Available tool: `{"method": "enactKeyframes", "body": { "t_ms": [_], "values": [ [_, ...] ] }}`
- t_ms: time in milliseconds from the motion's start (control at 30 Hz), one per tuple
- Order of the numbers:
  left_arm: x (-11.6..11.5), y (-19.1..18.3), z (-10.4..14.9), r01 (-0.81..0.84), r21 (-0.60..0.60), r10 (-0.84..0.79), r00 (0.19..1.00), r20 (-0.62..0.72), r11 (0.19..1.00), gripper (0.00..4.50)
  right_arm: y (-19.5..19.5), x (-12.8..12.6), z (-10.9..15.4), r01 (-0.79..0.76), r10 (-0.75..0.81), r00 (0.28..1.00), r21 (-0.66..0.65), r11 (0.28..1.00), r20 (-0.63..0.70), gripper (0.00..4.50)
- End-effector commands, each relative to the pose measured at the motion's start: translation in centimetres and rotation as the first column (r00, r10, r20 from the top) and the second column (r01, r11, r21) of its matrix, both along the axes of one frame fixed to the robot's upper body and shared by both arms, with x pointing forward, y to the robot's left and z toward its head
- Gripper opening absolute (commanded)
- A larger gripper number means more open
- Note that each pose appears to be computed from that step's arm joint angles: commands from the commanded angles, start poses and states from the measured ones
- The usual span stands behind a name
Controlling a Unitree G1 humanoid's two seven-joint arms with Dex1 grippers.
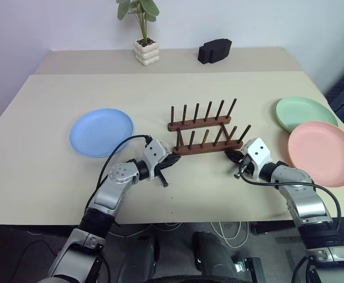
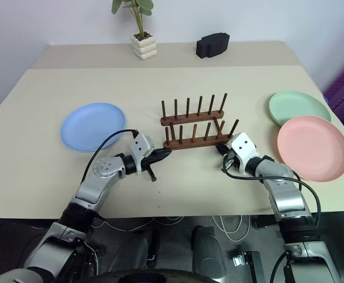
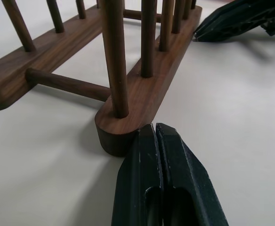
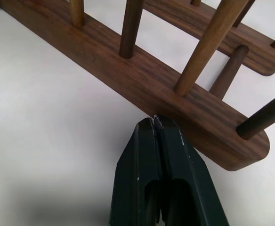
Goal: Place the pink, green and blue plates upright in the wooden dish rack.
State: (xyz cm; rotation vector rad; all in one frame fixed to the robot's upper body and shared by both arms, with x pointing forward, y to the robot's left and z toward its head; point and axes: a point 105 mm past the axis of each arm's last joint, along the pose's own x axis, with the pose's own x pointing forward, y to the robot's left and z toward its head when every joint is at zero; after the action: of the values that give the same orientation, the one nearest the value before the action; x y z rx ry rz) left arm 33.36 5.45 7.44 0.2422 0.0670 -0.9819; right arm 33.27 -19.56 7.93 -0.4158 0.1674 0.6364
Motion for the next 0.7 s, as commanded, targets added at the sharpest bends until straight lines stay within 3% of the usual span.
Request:
{"method": "enactKeyframes", "body": {
  "t_ms": [33, 467, 667, 700],
  "values": [
    [1.2, 1.0, -0.1, -0.07, 0.014, 0.069, 0.998, 0.01, 0.997, 0.01, 0.3, 0.3, 0.4, -0.007, 0.007, 1.0, -0.005, 1.0, 0.027, 0.01],
    [1.7, 1.5, -0.2, -0.096, 0.016, 0.096, 0.995, 0.026, 0.995, 0.01, 0.3, 0.1, 0.7, -0.015, 0.015, 0.999, -0.006, 1.0, 0.037, 0.01],
    [-1.3, 3.5, -0.8, -0.012, 0.048, 0.014, 1.0, -0.027, 0.999, 0.01, -1.0, -2.1, 3.7, -0.067, 0.067, 0.997, 0.012, 0.998, 0.036, 0.01],
    [-2.3, 4.4, -1.0, 0.008, 0.053, -0.006, 0.999, -0.046, 0.999, 0.0, -1.7, -2.5, 4.3, -0.062, 0.061, 0.998, 0.005, 0.998, 0.03, 0.25]
  ]
}}
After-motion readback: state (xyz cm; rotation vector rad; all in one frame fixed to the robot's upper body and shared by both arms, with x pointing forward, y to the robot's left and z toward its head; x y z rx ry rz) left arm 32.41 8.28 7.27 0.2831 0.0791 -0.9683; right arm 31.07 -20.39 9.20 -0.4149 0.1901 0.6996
